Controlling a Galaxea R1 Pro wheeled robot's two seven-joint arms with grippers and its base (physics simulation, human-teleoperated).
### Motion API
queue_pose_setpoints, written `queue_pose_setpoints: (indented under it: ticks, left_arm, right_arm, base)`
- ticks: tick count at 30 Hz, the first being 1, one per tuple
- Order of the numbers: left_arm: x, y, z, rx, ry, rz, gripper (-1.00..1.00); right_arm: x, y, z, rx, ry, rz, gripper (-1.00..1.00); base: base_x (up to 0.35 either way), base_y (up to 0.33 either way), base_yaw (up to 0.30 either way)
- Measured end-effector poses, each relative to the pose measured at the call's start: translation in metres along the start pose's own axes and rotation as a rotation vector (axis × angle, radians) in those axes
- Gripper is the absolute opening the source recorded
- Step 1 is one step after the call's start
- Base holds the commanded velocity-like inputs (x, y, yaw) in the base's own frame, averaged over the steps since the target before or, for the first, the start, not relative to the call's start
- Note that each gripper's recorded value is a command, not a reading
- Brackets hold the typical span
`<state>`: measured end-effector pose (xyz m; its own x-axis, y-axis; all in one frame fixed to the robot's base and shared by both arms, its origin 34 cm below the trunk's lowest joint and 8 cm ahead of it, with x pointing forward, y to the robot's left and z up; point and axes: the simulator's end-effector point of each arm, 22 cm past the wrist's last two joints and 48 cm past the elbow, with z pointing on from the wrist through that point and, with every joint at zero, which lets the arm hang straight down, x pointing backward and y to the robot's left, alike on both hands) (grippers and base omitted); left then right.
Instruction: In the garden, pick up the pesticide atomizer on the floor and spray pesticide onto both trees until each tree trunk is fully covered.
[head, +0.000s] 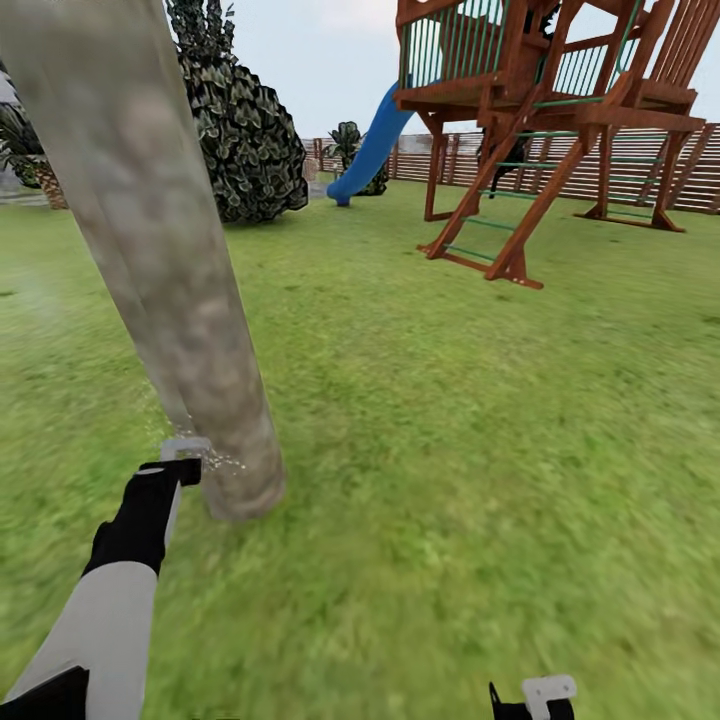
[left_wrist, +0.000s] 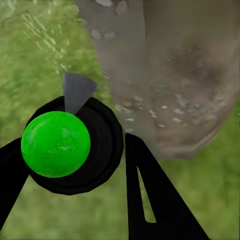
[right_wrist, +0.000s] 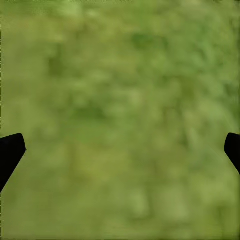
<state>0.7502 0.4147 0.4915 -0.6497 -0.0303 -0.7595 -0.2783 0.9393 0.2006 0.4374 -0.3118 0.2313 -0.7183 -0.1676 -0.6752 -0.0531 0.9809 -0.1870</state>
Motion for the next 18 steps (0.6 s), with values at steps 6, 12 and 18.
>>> queue_pose_setpoints:
  ticks: [6,12,18]
  left_arm:
    - [0.0019,-0.0030,-0.0006,0.003,0.002,0.001,-1.00]
    - [0.0021,-0.0034,-0.0003,0.003,0.003,0.001,-1.00]
    - [0.0006,-0.0030,-0.0007,0.002,0.000,0.002,-1.00]
  right_arm:
    - [-0.0003,-0.0006,0.0000,0.002,-0.001,0.001,1.00]
    - [-0.0001,-0.0019,0.0000,0.004,-0.001,0.000,1.00]
    - [0.0001,-0.0021,0.0000,0.005,0.000,0.001,1.00]
  base:
    - [0.000,-0.104,0.151]
    - [0.000,-0.270,0.002]
    - [0.000,-0.273,0.000]
